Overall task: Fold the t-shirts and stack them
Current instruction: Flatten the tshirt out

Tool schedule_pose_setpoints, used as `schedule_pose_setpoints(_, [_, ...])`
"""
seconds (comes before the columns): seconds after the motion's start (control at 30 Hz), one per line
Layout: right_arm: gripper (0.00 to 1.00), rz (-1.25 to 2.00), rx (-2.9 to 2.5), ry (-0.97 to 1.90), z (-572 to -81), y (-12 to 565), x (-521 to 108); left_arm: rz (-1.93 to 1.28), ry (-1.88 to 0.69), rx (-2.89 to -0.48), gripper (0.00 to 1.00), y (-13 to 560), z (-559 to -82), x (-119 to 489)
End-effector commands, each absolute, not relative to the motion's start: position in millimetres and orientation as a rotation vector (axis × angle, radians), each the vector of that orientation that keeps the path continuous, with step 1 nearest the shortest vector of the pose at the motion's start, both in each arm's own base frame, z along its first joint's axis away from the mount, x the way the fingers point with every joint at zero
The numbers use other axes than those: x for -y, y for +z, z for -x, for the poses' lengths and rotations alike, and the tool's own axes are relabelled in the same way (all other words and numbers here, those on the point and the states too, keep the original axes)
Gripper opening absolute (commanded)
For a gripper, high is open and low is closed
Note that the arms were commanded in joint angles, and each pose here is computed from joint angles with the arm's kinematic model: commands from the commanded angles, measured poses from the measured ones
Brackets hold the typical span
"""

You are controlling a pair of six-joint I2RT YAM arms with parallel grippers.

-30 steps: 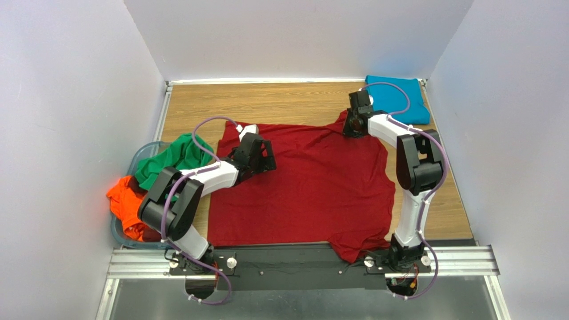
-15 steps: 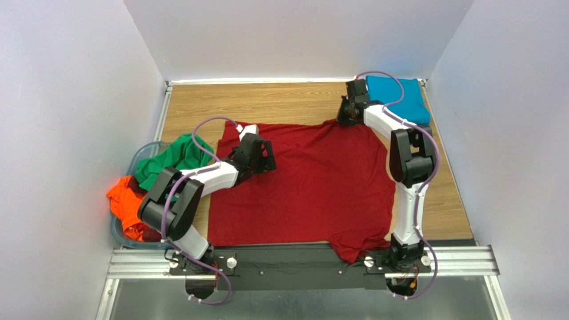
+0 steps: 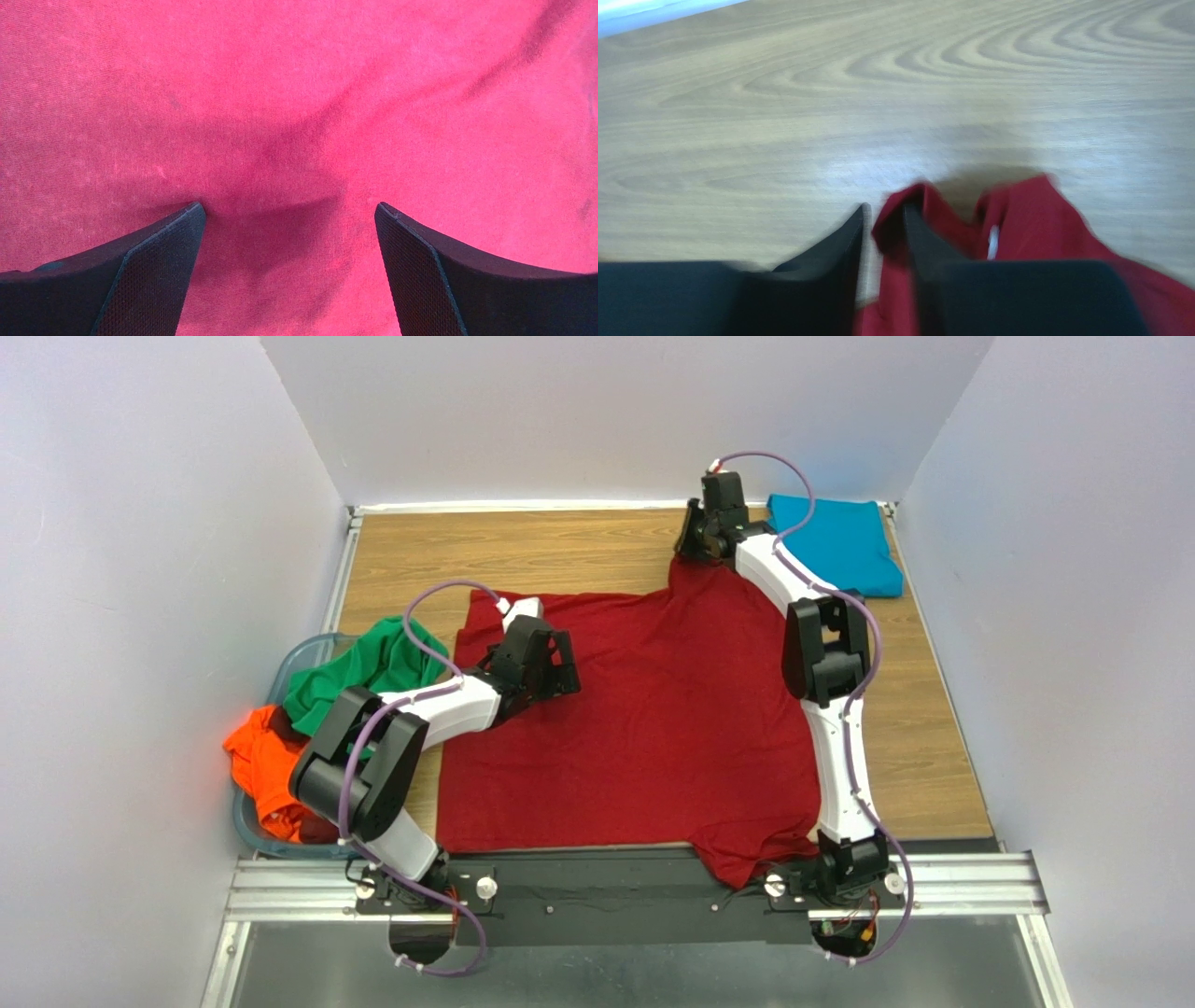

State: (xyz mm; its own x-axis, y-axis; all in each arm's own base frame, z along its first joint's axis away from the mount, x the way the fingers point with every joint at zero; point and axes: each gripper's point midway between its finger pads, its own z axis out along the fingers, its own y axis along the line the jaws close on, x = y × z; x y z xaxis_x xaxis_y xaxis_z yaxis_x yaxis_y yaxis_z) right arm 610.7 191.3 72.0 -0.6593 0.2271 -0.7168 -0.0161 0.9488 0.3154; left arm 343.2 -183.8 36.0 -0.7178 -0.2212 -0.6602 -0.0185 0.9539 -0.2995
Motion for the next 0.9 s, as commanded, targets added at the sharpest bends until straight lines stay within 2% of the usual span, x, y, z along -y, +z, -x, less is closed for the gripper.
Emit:
schedule_pose_setpoints(0.0, [0.45, -0.102, -2.222, 0.412, -628.7, 77.6, -205.0, 0.159, -0.312, -2.423, 0.98, 16.5, -327.1, 175.4])
schedule_pose_setpoints(0.07, [0.69, -0.091, -2.209, 0.407, -630.6, 83.8, -204.6, 0.163, -0.306, -2.416, 0.98, 18.8, -327.8, 174.2])
schedule_pose_setpoints(0.1, [0.78, -0.081, -2.204, 0.403, -630.1, 87.3, -204.9, 0.163, -0.303, -2.413, 0.98, 19.4, -327.5, 173.4])
schedule_pose_setpoints(0.13, [1.00, -0.067, -2.186, 0.384, -630.7, 97.6, -201.3, 0.165, -0.304, -2.410, 0.98, 20.8, -327.0, 172.9])
schedule_pose_setpoints(0.33, [1.00, -0.006, -2.155, 0.277, -618.4, 126.9, -182.7, 0.170, -0.307, -2.396, 0.98, 25.1, -326.9, 172.0])
schedule_pose_setpoints(0.57, [1.00, 0.004, -2.223, 0.179, -593.2, 108.1, -159.1, 0.172, -0.316, -2.394, 0.98, 26.8, -327.6, 173.4])
schedule_pose_setpoints(0.87, [1.00, -0.173, -2.324, 0.338, -594.6, 58.4, -144.8, 0.187, -0.314, -2.385, 0.98, 28.0, -325.1, 170.5])
